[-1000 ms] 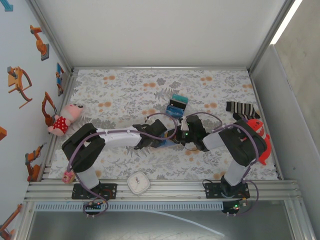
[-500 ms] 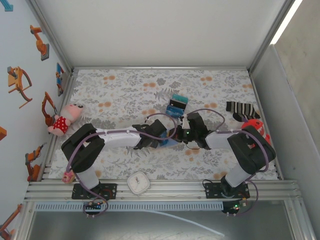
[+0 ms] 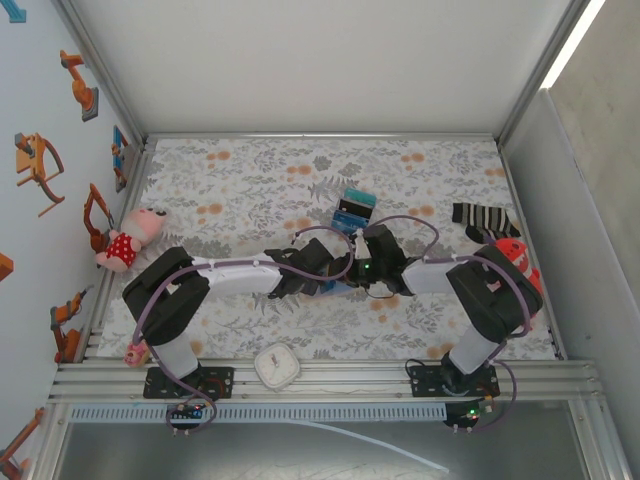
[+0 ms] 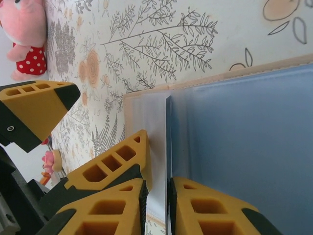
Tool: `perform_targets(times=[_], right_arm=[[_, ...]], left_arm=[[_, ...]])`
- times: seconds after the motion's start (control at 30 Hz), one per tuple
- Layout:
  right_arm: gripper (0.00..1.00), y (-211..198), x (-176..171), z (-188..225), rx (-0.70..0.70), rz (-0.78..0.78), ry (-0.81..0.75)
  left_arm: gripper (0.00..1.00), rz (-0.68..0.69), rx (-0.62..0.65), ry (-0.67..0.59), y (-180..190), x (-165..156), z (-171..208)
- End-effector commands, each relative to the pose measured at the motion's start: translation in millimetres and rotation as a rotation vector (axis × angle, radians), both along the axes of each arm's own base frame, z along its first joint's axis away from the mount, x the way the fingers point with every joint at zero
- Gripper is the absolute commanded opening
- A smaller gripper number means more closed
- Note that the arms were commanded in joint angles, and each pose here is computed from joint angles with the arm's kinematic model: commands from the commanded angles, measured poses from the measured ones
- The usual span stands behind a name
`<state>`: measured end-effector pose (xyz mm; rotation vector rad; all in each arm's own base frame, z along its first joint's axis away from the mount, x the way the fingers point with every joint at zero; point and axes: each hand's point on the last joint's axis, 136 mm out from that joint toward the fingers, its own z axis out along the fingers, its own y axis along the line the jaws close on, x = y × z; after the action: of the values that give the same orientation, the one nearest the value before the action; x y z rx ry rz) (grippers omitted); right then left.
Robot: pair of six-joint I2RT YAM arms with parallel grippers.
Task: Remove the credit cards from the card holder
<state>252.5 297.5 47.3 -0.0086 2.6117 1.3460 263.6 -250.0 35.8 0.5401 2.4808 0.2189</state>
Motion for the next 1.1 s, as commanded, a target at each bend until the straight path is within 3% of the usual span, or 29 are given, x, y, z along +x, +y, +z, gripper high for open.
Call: perform_targets(times=[0.0,0.4,0.73,1.07], right_arm=[[0.13,3.1,4.6,1.4,-0.012,0.002,-0.022],[0.08,-16.4,0.7,-1.3,-0.139,-0.011,-0.039],[0.09,-13.7,3.3,2.4,-0.133,-0.01,-0.049],[0.04,-20.3,1.2,5.6,-0.161,-0.022,-0.056]], left_arm=[[0.97,-0.01,0.009,0.01,1.7,-2.8,-2.1],[0.97,0.041,-0.041,-0.013,10.7,-7.9,29.9],[0.97,0.044,0.01,0.056,16.0,-31.6,6.8],[0.97,0.053,0.117,0.038,26.8,-23.7,-6.1]])
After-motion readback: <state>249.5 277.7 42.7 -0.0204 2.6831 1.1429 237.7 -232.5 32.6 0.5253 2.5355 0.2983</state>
